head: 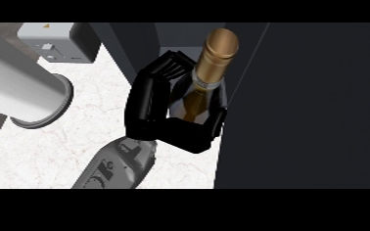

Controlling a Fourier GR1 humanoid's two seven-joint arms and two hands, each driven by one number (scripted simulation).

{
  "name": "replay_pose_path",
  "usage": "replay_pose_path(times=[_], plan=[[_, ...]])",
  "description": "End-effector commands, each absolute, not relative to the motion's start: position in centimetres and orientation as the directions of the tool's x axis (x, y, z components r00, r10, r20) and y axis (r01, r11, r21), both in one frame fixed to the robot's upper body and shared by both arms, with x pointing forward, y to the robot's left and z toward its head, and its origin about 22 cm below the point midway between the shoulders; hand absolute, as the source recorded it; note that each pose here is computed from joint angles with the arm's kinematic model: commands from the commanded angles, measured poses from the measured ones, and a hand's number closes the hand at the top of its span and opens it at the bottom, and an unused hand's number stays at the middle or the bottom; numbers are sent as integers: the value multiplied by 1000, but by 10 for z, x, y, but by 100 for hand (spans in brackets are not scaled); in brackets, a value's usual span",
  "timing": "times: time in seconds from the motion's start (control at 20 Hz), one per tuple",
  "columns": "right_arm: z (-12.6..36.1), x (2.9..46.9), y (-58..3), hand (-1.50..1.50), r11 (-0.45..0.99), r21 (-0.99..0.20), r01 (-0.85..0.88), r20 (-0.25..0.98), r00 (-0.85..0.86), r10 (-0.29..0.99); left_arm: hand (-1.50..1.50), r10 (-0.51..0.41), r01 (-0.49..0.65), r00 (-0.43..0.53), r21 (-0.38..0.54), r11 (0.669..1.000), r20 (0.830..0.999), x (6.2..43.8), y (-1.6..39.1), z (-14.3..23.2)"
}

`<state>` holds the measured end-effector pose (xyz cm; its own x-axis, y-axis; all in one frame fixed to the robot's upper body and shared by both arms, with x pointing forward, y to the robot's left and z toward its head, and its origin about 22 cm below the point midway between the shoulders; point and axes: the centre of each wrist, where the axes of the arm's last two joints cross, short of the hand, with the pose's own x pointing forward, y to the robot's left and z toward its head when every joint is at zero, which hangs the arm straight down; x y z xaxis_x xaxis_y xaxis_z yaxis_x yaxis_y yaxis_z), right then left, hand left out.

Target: Pick up the wine, place it into the cabinet and close the cabinet

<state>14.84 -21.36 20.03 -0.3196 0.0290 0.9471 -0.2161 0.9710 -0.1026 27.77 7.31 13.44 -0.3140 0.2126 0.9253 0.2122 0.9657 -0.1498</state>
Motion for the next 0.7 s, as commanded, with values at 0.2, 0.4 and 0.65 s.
replay_pose_path(times=[0.2,0.4,0.65], plan=[[213,117,-208,-150,963,-82,-256,925,-380,-22,150,162,164,-351,-110,980,922,298,65,125],[217,117,-228,-150,963,-102,-250,929,-371,2,150,171,134,-326,-134,982,930,301,66,105],[210,135,-223,-150,964,-84,-250,936,-352,-10,150,212,117,-296,-185,976,931,304,57,93]])
